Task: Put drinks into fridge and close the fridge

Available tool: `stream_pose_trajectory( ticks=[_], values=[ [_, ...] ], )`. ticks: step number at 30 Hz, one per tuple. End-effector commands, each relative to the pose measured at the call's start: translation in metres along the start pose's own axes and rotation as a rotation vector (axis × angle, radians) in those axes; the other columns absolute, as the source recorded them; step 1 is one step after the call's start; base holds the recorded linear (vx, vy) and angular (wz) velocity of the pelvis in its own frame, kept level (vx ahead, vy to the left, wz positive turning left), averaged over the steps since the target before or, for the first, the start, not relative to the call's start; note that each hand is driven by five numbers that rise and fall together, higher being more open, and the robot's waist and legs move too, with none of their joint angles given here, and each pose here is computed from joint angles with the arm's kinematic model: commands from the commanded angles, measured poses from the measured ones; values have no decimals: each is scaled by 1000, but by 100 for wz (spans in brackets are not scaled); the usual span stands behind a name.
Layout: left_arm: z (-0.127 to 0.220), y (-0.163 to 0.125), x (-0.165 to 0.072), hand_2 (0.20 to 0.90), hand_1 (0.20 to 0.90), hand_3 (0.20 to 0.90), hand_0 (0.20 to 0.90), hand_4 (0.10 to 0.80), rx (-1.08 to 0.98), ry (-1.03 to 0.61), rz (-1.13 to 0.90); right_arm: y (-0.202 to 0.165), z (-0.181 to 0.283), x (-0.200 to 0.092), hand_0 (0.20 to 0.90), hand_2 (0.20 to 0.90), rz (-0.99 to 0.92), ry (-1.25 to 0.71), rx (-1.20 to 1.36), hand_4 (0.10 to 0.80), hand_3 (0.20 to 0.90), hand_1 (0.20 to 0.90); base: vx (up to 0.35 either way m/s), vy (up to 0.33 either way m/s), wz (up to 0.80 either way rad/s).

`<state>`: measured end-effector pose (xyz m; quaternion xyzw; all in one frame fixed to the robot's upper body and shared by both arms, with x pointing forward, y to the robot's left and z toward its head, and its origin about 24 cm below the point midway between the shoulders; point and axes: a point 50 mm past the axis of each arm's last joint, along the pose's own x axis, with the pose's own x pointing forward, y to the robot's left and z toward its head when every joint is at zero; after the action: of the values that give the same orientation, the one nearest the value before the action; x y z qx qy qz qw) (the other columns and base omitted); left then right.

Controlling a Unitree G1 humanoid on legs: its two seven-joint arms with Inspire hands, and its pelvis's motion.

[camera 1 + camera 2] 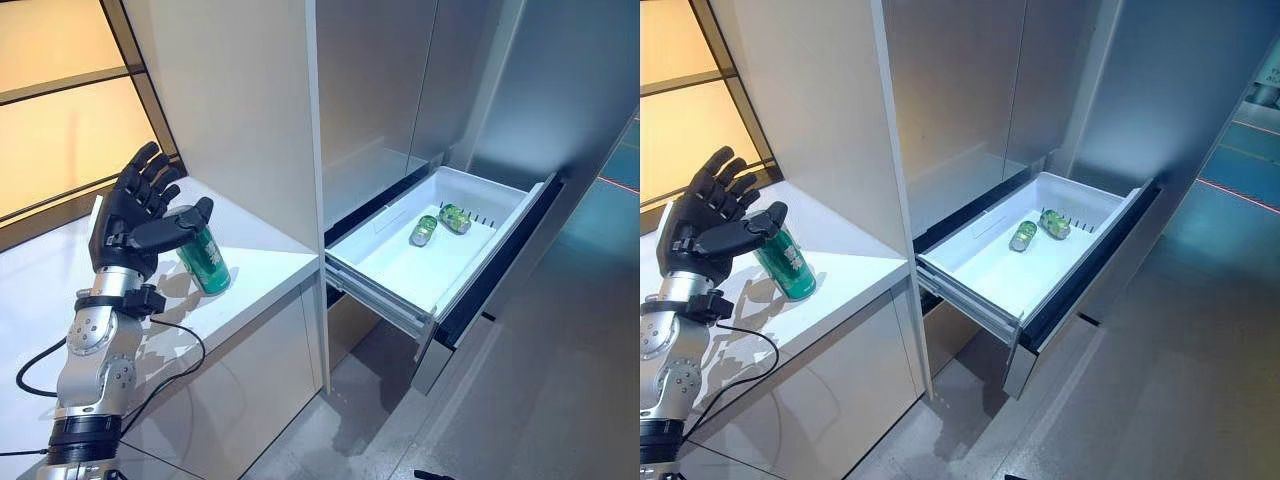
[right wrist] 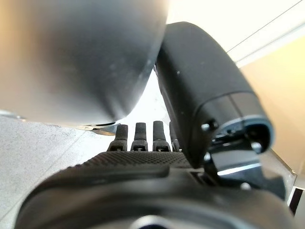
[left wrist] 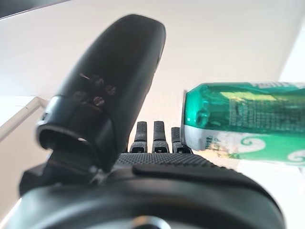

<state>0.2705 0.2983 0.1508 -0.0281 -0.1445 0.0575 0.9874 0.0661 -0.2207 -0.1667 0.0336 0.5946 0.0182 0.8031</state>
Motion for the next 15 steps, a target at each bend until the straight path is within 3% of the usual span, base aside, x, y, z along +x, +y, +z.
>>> stream_pose_trajectory(
  ticks=[1, 15],
  values=[
    [58, 3, 23, 900, 900, 900, 900, 800, 98, -217, -34, -2, 7, 1, 900, 900, 13, 4, -20, 800, 900, 900, 0, 0, 0],
    [53, 7, 25, 900, 900, 900, 900, 800, 130, -184, -10, -3, 7, 1, 900, 900, 10, 3, -12, 800, 900, 900, 0, 0, 0]
  ],
)
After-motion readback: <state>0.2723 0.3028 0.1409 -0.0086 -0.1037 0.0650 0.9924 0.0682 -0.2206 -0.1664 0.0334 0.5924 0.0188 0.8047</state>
